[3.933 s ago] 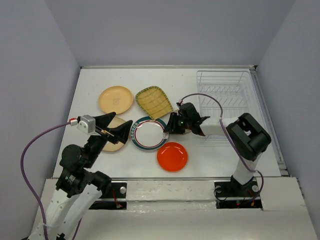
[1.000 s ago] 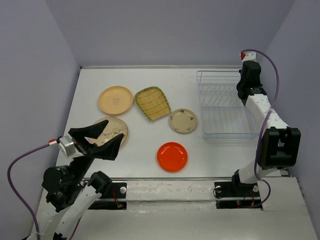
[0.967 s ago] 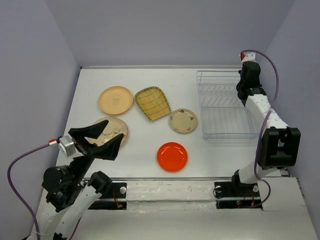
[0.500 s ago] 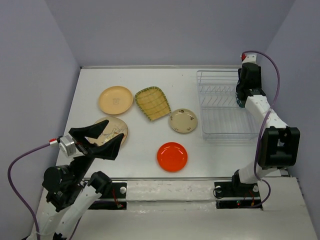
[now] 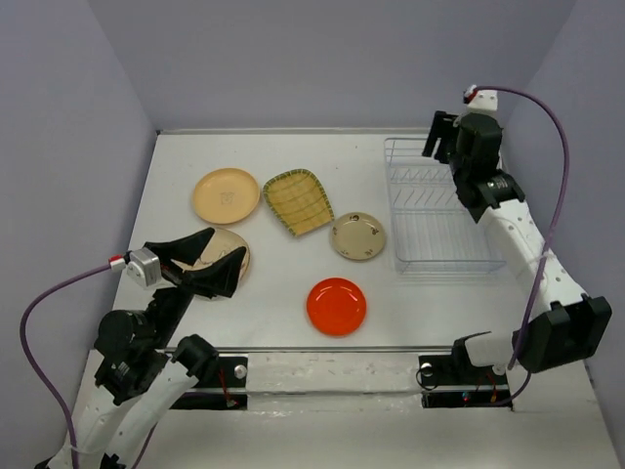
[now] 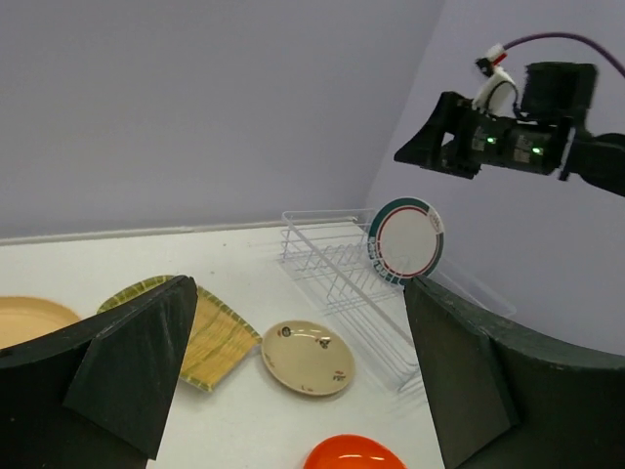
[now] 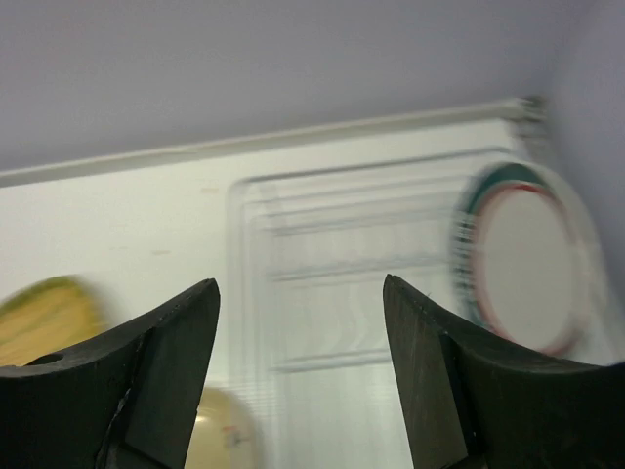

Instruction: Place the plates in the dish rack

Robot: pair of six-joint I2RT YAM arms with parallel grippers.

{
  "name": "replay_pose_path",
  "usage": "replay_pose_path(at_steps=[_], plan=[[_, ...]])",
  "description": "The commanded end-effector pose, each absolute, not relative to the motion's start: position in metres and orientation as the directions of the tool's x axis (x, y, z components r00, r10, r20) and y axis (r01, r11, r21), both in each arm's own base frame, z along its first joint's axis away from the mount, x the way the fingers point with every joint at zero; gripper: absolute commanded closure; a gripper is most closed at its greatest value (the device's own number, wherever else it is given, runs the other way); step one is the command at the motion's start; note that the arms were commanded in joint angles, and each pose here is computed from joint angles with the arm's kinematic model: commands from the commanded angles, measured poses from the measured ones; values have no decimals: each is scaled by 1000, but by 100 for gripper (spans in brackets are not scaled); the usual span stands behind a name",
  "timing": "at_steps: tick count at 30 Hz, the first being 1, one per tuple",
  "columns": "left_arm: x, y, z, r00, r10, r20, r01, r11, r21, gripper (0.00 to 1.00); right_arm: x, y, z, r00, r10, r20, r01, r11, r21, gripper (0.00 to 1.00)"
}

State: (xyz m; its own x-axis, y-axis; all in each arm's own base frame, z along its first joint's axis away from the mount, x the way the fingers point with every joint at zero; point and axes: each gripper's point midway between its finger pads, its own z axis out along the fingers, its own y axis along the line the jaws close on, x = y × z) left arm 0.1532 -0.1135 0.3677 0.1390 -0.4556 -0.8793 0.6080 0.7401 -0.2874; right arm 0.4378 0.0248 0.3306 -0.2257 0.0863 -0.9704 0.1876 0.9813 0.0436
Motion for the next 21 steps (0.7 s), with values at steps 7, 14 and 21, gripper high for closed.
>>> replay_pose_path(at_steps=[7,14,21], plan=[[186,-51,365,224,-495,-839,267,859,-436,1,343,363,274,-502,395,-770,-438,652,619,36],[182,-35,364,258,-498,-828,211,865,-455,1,307,478,181,-733,336,-591,-397,495,773,43],[186,-50,362,226,-477,-850,262,870,-418,1,283,540,112,-853,228,-469,-335,450,828,38]])
